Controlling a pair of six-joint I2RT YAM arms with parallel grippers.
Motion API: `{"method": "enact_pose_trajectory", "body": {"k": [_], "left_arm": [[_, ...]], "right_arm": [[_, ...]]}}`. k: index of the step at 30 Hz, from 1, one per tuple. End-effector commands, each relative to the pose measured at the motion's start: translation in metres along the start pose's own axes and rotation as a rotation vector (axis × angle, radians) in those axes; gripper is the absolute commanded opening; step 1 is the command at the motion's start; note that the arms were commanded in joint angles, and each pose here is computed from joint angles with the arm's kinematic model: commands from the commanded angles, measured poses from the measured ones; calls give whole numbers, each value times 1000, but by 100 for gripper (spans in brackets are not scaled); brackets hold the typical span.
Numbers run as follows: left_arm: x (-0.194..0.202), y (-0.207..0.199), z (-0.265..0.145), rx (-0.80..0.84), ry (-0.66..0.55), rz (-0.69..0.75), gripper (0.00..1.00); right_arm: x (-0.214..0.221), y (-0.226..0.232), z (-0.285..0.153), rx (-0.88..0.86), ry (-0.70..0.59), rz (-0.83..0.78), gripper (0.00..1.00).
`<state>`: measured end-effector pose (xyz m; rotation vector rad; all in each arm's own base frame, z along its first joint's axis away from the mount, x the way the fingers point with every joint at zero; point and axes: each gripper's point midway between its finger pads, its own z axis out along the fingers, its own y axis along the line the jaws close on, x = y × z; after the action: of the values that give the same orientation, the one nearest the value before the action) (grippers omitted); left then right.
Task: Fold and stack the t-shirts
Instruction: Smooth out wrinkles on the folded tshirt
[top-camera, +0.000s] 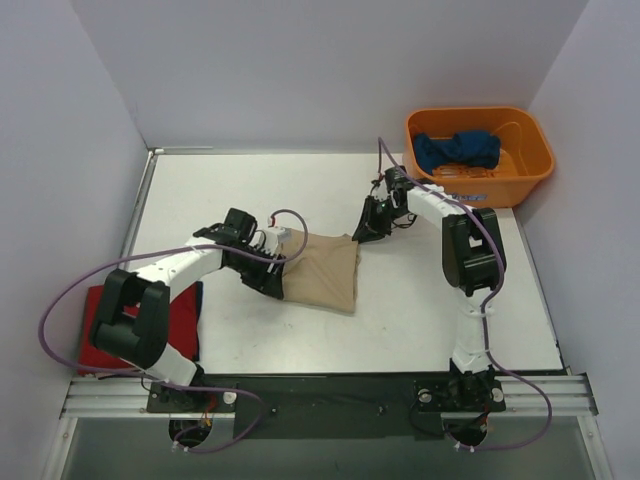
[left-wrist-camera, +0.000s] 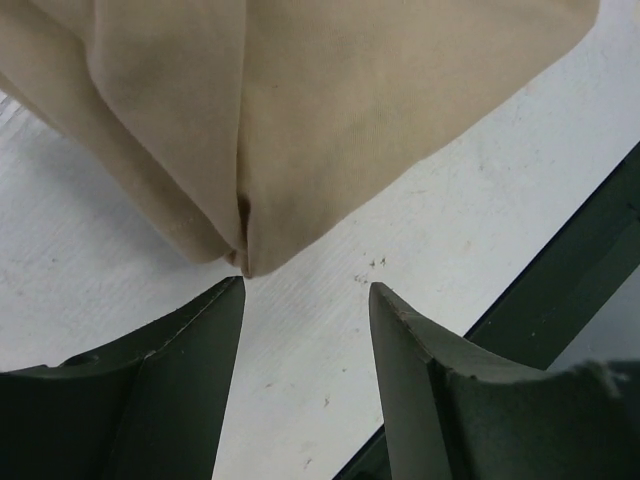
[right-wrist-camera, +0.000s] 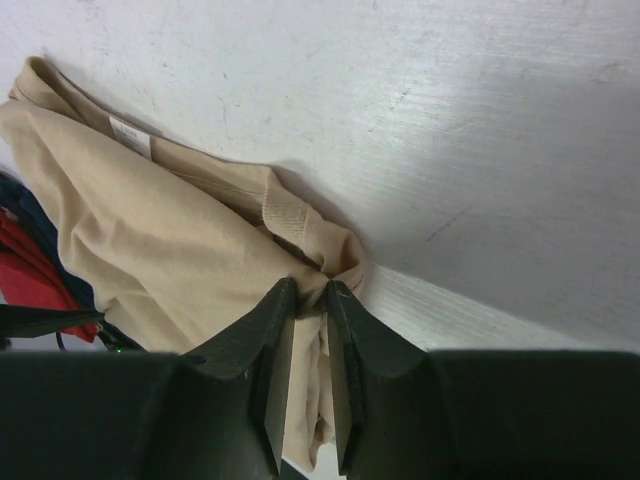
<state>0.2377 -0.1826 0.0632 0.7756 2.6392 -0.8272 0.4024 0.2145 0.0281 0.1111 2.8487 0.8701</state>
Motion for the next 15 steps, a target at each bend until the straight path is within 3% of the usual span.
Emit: {"method": "enact_pose_trajectory", "body": {"k": [1, 4, 5, 7, 15], "left_arm": [[-8, 9, 21, -24, 9, 44, 59], [-3, 7, 27, 7, 30, 36, 35], [-3, 6, 29, 11, 31, 40, 20], [-3, 5, 31, 19, 34, 44, 0], [-2, -31, 28, 117, 55, 120, 0]], "right_arm": [[-7, 12, -8, -48, -12, -1, 12], [-10, 10, -10, -55, -25, 20, 0], [-12, 9, -12, -57, -34, 38, 0], [-17, 6, -15, -52, -56, 70, 0], [-70, 5, -26, -26, -186, 118, 0]]}}
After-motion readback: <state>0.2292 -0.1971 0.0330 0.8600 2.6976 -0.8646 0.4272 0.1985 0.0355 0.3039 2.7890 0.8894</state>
